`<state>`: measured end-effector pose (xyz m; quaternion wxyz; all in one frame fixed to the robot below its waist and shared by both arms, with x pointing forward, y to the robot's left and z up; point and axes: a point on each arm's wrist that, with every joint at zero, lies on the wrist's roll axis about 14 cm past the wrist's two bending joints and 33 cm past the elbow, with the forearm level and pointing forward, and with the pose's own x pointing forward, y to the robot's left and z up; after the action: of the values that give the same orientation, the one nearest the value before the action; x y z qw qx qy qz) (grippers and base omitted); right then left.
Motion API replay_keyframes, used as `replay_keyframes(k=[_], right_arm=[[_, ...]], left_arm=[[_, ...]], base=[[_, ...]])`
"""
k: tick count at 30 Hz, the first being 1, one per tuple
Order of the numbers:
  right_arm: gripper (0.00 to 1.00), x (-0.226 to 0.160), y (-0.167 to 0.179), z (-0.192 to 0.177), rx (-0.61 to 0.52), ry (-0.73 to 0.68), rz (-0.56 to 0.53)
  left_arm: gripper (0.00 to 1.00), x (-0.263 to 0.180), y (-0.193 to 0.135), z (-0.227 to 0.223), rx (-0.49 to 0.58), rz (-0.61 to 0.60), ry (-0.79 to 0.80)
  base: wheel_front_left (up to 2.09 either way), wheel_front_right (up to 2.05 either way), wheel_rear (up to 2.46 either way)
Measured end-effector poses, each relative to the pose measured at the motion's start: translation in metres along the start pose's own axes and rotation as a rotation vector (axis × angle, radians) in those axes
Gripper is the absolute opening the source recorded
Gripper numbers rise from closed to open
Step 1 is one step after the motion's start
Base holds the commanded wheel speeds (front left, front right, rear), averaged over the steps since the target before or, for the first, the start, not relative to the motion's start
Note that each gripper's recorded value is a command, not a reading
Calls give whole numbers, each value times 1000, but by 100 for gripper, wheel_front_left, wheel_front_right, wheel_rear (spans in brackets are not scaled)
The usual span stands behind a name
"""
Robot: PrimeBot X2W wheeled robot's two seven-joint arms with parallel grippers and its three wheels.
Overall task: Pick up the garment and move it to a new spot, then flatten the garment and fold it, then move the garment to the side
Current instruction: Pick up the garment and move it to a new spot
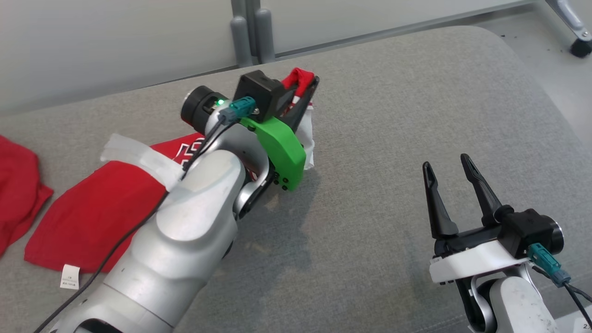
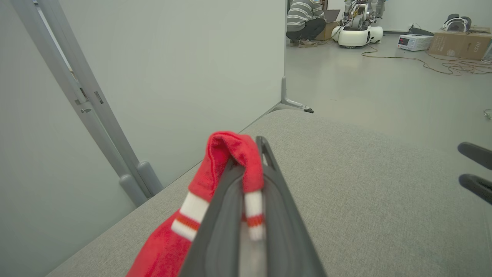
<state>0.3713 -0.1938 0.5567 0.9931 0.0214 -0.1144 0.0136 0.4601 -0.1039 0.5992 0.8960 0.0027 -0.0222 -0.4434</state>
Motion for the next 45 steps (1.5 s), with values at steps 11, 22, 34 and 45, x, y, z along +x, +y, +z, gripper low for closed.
replay_keyframes(k=[11,22,34,45], right_arm=[[100,-11,-26,-12,-13,50,-83],[100,-13,-30,-22,-14,84,-94],[100,-5,-5,-18,-1,59,-19],[100,0,29,-16,27,43,81]], left_arm=[[0,30,-49,-71,-102,-135,135],[100,10,-89,-129,-195,-222,326],[100,-13,-60,-107,-148,-111,215],[100,-64,-11,-93,-167,125,111]], base=[[0,0,0],[0,0,0],[0,0,0],[0,0,0]])
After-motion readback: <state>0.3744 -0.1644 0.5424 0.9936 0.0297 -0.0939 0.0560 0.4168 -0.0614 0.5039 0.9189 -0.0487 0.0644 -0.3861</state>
